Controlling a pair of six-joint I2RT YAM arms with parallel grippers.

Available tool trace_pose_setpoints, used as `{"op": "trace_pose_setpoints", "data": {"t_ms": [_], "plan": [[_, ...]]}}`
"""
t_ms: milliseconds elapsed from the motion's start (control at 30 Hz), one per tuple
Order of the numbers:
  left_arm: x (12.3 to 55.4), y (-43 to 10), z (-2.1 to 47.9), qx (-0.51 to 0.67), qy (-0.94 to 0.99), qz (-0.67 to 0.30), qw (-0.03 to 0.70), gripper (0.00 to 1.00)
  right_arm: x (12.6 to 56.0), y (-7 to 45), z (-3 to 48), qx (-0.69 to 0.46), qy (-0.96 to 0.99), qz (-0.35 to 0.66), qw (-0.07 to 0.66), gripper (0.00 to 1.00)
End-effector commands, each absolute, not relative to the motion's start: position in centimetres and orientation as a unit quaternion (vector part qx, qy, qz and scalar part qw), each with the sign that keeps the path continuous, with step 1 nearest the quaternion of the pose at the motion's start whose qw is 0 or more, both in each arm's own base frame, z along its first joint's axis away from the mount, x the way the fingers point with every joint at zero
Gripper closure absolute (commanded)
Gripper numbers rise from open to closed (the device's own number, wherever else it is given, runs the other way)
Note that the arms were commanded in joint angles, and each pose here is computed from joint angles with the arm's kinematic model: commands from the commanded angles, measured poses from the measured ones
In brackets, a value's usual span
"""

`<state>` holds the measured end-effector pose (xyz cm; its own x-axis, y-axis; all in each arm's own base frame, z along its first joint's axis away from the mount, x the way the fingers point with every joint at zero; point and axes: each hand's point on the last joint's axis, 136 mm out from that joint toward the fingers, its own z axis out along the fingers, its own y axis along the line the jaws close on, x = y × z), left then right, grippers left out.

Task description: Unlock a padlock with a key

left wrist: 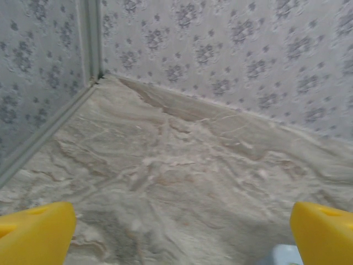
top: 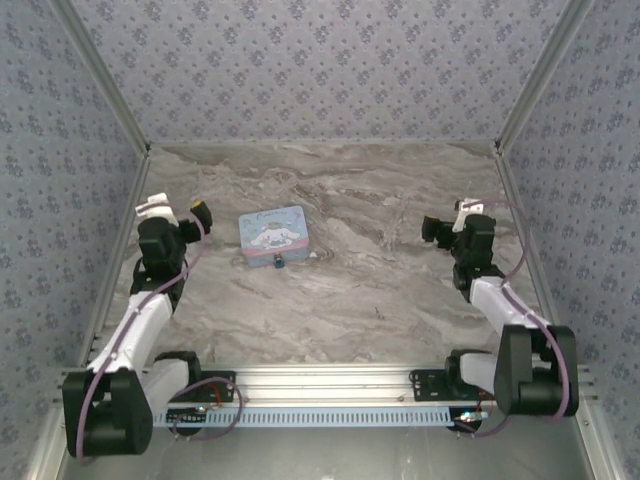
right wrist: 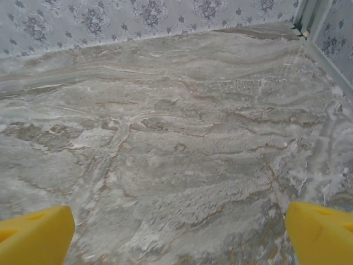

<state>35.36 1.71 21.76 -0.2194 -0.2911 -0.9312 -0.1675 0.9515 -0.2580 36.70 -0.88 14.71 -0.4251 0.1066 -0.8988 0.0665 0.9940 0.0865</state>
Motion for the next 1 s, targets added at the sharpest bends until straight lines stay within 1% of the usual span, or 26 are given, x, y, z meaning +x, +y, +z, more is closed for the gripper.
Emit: {"op": "trace_pose_setpoints", "data": {"t_ms": [0, 100, 200, 367, 467, 567, 733, 867, 967], "plan": [[33.4, -0.7, 20.2, -0.18, 0.81, -0.139, 0.541, 0.0, 34.3, 1.0, 14.6, 0.069, 0.872, 0.062, 0.481, 0.0], [32.1, -3.4, 20.1, -0.169, 0.808, -0.203, 0.527, 0.0, 32.5, 3.2, 15.5, 0.074, 0.879, 0.117, 0.457, 0.0], [30.4, -5.9, 19.7, -0.162, 0.813, -0.24, 0.504, 0.01, 29.8, 6.3, 15.2, 0.062, 0.895, 0.169, 0.408, 0.01], [27.8, -9.7, 18.0, -0.157, 0.816, -0.296, 0.47, 0.0, 24.2, 9.1, 12.3, 0.058, 0.934, 0.188, 0.3, 0.14], [26.5, -11.6, 17.0, -0.147, 0.821, -0.313, 0.455, 0.01, 20.7, 10.1, 10.4, 0.057, 0.953, 0.188, 0.229, 0.19], [25.8, -13.2, 16.4, -0.134, 0.824, -0.325, 0.445, 0.01, 18.3, 11.1, 8.9, 0.06, 0.962, 0.194, 0.18, 0.23], [25.7, -15.3, 16.1, -0.112, 0.827, -0.335, 0.438, 0.0, 16.6, 13.2, 6.8, 0.069, 0.966, 0.212, 0.134, 0.29], [26.0, -16.4, 16.1, -0.097, 0.829, -0.332, 0.439, 0.01, 16.5, 14.3, 5.5, 0.069, 0.969, 0.21, 0.113, 0.33], [26.1, -17.1, 16.2, -0.087, 0.83, -0.333, 0.438, 0.01, 16.9, 14.6, 4.7, 0.061, 0.974, 0.189, 0.11, 0.37]]}}
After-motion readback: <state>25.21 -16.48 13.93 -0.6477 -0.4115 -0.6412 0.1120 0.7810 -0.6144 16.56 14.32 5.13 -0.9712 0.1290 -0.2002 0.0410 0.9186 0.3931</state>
